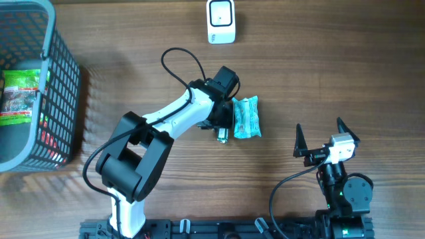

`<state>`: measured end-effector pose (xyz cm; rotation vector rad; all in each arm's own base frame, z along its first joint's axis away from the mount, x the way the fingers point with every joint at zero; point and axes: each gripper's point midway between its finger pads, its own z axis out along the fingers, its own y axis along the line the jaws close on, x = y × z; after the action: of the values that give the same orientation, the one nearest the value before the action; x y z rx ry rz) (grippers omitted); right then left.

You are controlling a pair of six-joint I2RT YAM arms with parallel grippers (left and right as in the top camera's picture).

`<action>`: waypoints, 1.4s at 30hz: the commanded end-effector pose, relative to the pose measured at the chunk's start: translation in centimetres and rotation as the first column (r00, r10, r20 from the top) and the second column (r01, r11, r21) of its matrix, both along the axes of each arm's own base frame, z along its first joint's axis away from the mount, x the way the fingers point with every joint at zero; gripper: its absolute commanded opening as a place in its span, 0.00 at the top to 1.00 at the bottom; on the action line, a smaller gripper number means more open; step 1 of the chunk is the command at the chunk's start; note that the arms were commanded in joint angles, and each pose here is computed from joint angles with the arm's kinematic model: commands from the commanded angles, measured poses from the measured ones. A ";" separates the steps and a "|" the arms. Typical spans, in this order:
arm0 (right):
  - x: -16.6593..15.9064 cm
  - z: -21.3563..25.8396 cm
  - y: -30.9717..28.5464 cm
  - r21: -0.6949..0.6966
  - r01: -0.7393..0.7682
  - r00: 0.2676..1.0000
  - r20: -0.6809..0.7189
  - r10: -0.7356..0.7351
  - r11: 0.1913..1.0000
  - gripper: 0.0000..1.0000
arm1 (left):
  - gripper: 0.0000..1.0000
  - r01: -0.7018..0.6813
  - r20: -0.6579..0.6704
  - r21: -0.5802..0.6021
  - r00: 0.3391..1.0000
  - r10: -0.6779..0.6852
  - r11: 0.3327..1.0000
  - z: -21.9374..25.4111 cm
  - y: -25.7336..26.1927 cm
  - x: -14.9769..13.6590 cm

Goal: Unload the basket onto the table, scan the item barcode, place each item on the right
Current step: 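Place the red and green small packs beside the pale green pack, then reach the left gripper into the basket and grasp the red stick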

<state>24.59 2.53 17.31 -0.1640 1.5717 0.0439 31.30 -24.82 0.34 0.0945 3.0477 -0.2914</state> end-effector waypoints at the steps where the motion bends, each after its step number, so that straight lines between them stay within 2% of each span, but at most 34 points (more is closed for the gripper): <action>1: 0.0 0.1 0.1 0.001 -0.003 1.000 0.006 0.003 1.000 0.00 | 0.00 -0.021 0.002 -0.002 1.000 0.021 1.000 -0.2 0.1 0.2; 7: 0.0 0.1 0.1 0.001 -0.003 1.000 0.006 0.003 1.000 0.00 | 0.00 -0.025 0.048 -0.035 0.998 0.027 0.999 2.9 -0.6 1.6; 11: 0.0 0.1 0.1 0.001 -0.003 1.000 0.006 0.003 1.000 0.00 | 0.00 -0.027 0.144 -0.069 0.989 0.036 0.997 9.0 0.5 4.3; 15: 0.0 0.1 0.1 0.001 -0.003 1.000 0.006 0.003 1.000 0.00 | 0.00 -0.116 0.304 -0.047 0.944 0.125 0.992 17.9 6.6 8.4; 18: 0.0 0.1 0.1 0.001 -0.003 1.000 0.006 0.003 1.000 0.00 | 0.00 -0.313 0.447 -0.027 0.845 0.292 0.949 25.6 16.0 10.5; 20: 0.0 0.1 0.1 0.001 -0.003 1.000 0.006 0.003 1.000 0.00 | 0.00 -0.416 0.511 -0.043 0.772 0.378 0.908 29.1 21.6 10.5; 23: 0.0 0.1 0.1 0.001 -0.003 1.000 0.006 0.003 1.000 0.00 | 0.00 -0.606 0.573 -0.090 0.618 0.539 0.791 32.7 31.0 8.7; 24: 0.0 0.1 0.1 0.001 -0.003 1.000 0.006 0.003 1.000 0.00 | 0.00 -0.680 0.582 -0.099 0.552 0.597 0.726 33.3 34.9 7.4; 27: 0.0 0.1 0.1 0.001 -0.003 1.000 0.006 0.003 1.000 0.00 | 0.00 -0.836 0.564 -0.083 0.410 0.717 0.543 32.9 43.7 3.4; 30: 0.0 0.1 0.1 0.001 -0.003 1.000 0.006 0.003 1.000 0.00 | 0.00 -0.903 0.518 -0.051 0.341 0.785 0.426 31.0 48.1 0.6; 33: 0.0 0.1 0.1 0.001 -0.003 1.000 0.006 0.003 1.000 0.00 | 0.00 -0.943 0.422 0.011 0.305 0.854 0.332 26.5 51.1 -1.7; 35: 0.0 0.1 0.1 0.001 -0.003 1.000 0.006 0.003 1.000 0.00 | 0.03 -0.947 0.346 0.061 0.318 0.883 0.317 22.9 51.5 -2.3; 40: 0.0 0.1 0.1 0.001 -0.003 1.000 0.006 0.003 1.000 0.00 | 0.12 -0.926 0.164 0.172 0.362 0.918 0.335 13.7 50.8 -3.2; 42: 0.0 0.1 0.1 0.001 -0.003 1.000 0.006 0.003 1.000 0.00 | 0.23 -0.909 0.112 0.206 0.390 0.914 0.363 10.2 50.6 -3.5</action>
<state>24.59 2.53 17.31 -0.1640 1.5717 0.0439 28.46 26.26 14.48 -1.5635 2.4600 0.1882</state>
